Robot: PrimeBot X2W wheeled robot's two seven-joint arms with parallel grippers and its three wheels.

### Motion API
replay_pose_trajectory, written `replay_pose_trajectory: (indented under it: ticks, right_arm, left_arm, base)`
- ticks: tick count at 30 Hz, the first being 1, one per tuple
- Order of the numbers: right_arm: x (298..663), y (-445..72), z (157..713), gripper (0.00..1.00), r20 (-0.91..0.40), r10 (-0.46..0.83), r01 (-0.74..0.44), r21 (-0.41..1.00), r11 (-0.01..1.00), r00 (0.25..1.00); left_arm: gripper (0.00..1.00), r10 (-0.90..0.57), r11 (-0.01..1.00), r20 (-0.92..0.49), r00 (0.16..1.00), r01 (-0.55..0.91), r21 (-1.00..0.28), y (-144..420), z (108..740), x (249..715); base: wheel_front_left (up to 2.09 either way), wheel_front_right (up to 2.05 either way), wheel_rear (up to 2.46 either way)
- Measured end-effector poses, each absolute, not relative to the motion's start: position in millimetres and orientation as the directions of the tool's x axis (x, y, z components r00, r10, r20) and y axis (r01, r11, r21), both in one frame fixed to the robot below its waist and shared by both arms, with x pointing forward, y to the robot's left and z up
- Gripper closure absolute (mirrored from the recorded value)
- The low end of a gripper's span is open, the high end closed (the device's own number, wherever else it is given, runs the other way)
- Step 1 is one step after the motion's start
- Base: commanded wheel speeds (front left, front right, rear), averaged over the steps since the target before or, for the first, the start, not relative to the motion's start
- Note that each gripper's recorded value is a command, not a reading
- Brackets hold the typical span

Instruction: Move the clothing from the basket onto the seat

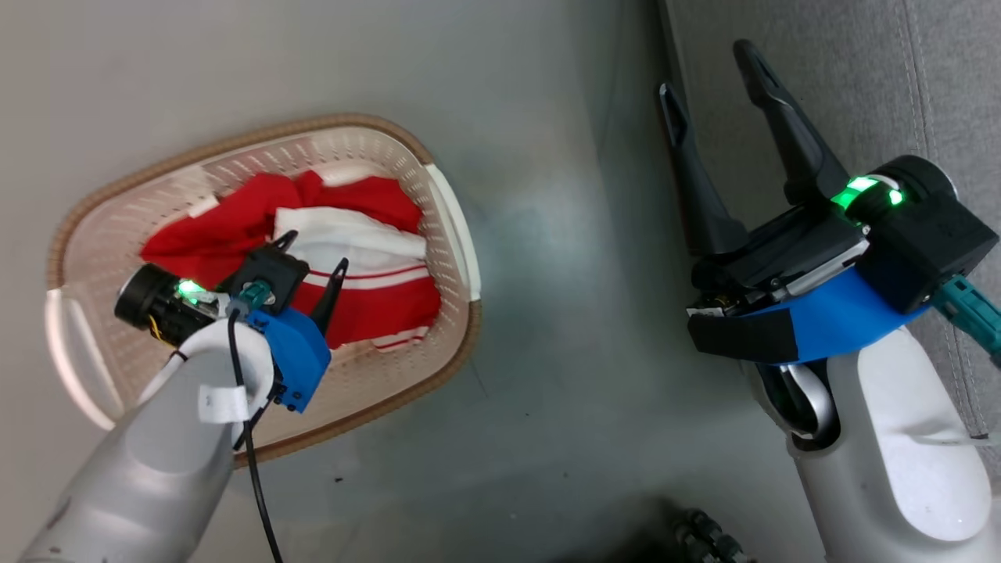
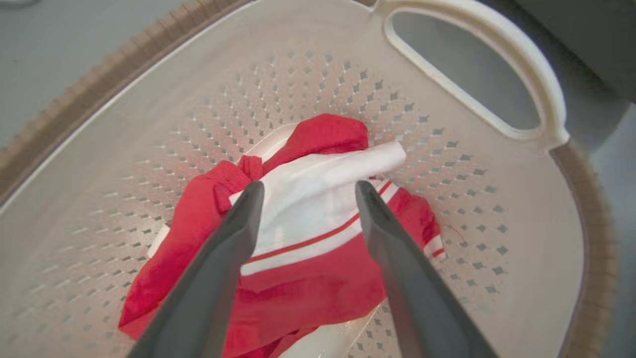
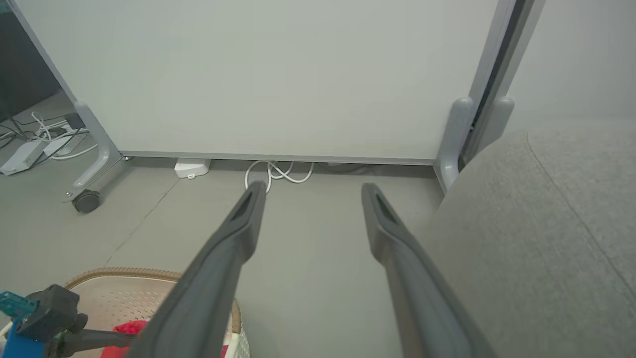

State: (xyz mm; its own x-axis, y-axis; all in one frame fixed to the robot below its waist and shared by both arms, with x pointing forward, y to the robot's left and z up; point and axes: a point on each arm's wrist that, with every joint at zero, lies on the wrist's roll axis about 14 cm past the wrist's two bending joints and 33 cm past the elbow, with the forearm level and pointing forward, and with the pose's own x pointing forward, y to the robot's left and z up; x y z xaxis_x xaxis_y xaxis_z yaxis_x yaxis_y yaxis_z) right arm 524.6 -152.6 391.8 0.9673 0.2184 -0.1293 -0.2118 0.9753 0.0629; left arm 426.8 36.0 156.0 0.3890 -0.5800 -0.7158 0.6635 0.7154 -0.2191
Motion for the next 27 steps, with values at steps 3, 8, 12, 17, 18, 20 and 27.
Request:
replay_pose_trajectory:
  ticks: [3,8,12,17,18,20,27]
  right_arm:
    - [521.4,-157.3,371.1,0.0,-0.169,0.204,-0.195,0.071,0.978,0.964]
    - [516.4,-166.0,344.8,0.0,-0.216,0.178,-0.166,0.074,0.983,0.96]
    - [510.0,-172.7,331.6,0.0,-0.248,0.159,-0.146,0.069,0.987,0.956]
    - [501.7,-175.8,323.4,0.0,-0.273,0.143,-0.127,0.075,0.989,0.951]
    - [500.9,-176.0,322.6,0.0,-0.275,0.142,-0.125,0.077,0.989,0.951]
    - [499.3,-175.9,321.9,0.0,-0.278,0.14,-0.122,0.08,0.989,0.95]
    - [493.0,-178.8,321.1,0.0,-0.288,0.126,-0.106,0.086,0.991,0.949]
  left_arm:
    - [0.0,-0.584,0.673,-0.745,0.322,0.706,-0.222,29.9,132.3,424.2]
    - [0.0,-0.572,0.614,-0.787,0.232,0.757,-0.223,25.2,98.2,419.1]
    - [0.0,-0.553,0.579,-0.812,0.187,0.787,-0.213,24.0,81.0,416.9]
    - [0.0,-0.484,0.591,-0.847,0.22,0.796,-0.132,36.9,70.1,434.2]
    - [0.0,-0.471,0.593,-0.856,0.215,0.795,-0.127,39.2,68.2,434.3]
    - [0.0,-0.449,0.59,-0.872,0.197,0.798,-0.123,43.2,64.5,431.3]
    - [0.01,-0.407,0.59,-0.9,0.155,0.797,-0.13,44.7,58.2,423.5]
  base:
    - [0.0,0.0,0.0]
    - [0.0,0.0,0.0]
    - [0.0,0.0,0.0]
    - [0.0,0.0,0.0]
    - [0.0,0.0,0.0]
    - [0.0,0.0,0.0]
    - [0.0,0.0,0.0]
